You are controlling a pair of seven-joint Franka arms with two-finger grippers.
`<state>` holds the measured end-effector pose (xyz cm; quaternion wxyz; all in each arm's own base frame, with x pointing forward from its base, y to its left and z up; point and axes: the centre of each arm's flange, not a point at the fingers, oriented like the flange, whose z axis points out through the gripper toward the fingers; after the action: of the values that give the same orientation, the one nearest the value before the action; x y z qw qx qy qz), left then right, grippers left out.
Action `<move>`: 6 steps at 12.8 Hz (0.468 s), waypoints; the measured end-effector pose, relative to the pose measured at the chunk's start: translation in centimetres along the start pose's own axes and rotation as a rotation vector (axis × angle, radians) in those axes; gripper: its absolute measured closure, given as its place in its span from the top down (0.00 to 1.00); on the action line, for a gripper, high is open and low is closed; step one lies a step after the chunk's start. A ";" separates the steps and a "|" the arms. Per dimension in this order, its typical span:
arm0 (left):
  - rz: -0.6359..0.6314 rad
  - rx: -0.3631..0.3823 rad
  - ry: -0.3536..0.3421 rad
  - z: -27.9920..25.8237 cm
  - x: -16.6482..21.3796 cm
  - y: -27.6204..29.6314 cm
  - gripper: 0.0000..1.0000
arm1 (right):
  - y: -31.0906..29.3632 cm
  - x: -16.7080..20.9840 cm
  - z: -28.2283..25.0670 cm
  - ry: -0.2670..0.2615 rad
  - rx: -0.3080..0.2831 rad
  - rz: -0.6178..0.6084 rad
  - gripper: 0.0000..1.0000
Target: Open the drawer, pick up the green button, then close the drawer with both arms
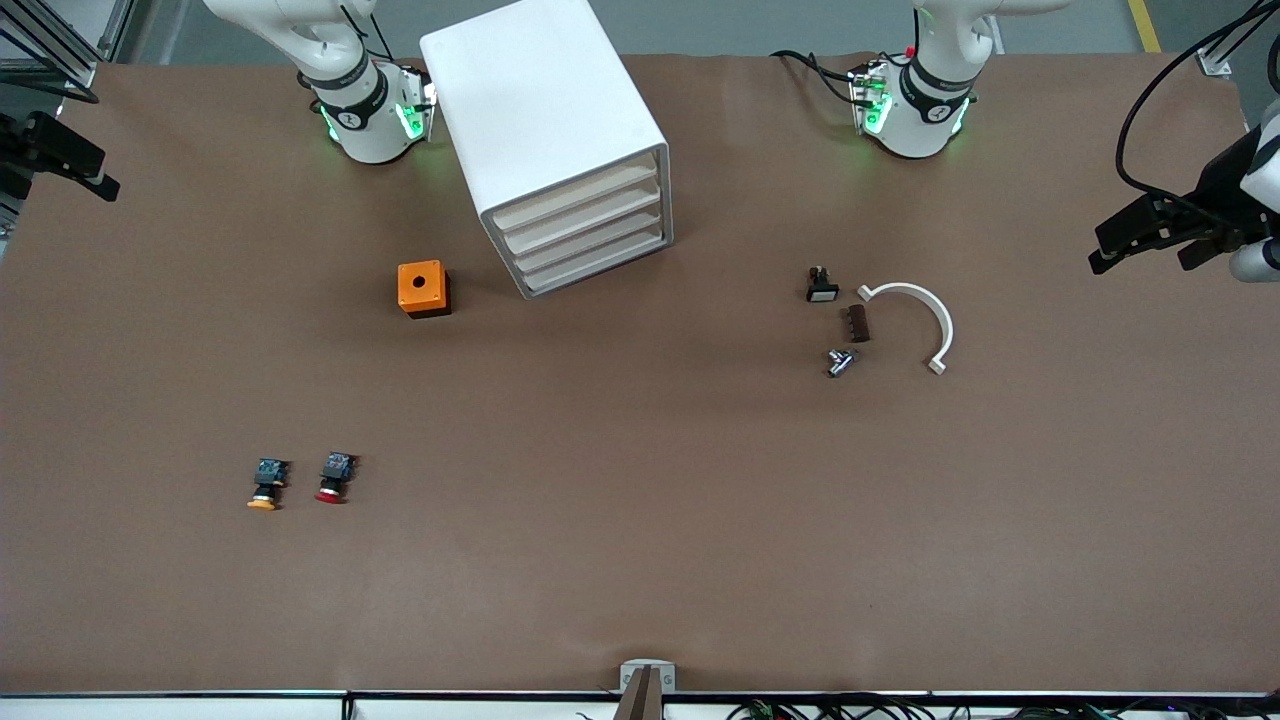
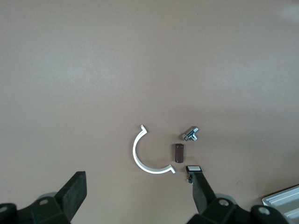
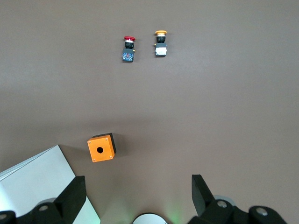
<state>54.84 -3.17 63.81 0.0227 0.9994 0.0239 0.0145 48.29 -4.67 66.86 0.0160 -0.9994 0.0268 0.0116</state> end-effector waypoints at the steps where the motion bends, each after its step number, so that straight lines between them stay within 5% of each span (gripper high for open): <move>1: 0.000 0.000 0.000 0.0 0.0 0.0 1.00 | 0.0 0.0 0.0 0.000 0.000 0.000 1.00; 6: 0.003 0.000 -0.002 0.1 0.1 -0.1 1.00 | 0.0 0.0 0.0 -0.003 0.000 0.000 1.00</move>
<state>54.90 -3.10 63.70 0.0226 0.9994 0.0225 0.0134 48.26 -4.67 66.84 0.0161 -0.9994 0.0267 0.0132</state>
